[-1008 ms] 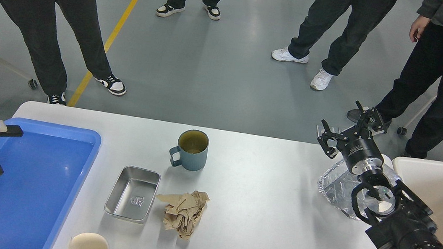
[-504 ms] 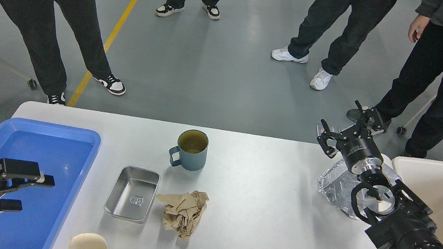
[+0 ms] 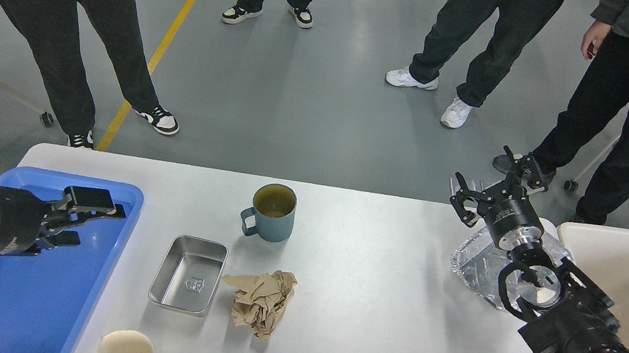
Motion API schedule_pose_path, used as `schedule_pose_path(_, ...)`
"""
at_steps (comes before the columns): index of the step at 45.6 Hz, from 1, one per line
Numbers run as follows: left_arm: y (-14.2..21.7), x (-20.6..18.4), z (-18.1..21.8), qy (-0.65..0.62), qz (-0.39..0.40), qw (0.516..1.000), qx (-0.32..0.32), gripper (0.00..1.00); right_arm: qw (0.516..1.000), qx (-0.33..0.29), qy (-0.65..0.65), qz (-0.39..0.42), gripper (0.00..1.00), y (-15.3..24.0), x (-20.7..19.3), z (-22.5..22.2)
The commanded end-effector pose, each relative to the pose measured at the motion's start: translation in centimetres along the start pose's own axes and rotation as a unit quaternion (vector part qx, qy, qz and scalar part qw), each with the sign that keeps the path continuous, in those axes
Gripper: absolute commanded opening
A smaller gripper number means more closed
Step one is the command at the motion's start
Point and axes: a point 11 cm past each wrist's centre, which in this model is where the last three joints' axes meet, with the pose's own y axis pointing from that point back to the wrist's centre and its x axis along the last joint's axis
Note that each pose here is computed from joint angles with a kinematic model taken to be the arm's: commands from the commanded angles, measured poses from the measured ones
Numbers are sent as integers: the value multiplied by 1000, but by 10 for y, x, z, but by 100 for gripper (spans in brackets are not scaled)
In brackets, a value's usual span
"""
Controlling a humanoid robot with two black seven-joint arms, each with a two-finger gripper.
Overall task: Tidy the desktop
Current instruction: 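Reach the left gripper to the teal mug and grasp its handle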
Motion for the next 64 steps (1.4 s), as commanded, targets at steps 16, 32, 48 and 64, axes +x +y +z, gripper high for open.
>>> schedule_pose_path(16,-105,11,65,-68,15,997,15,91,1000,0,0,-2,100,1,0,0)
schedule_pose_path(32,-167,31,120,-109,36,992,50,87,1000,0,-1,-3,100,0,0,0)
schedule_pose_path(48,-201,18,138,-143,39,987,66,77,1000,1,-1,-3,100,1,0,-1)
schedule_pose_path(64,-219,7,149,-170,52,982,69,62,1000,1,-1,-1,100,1,1,-1)
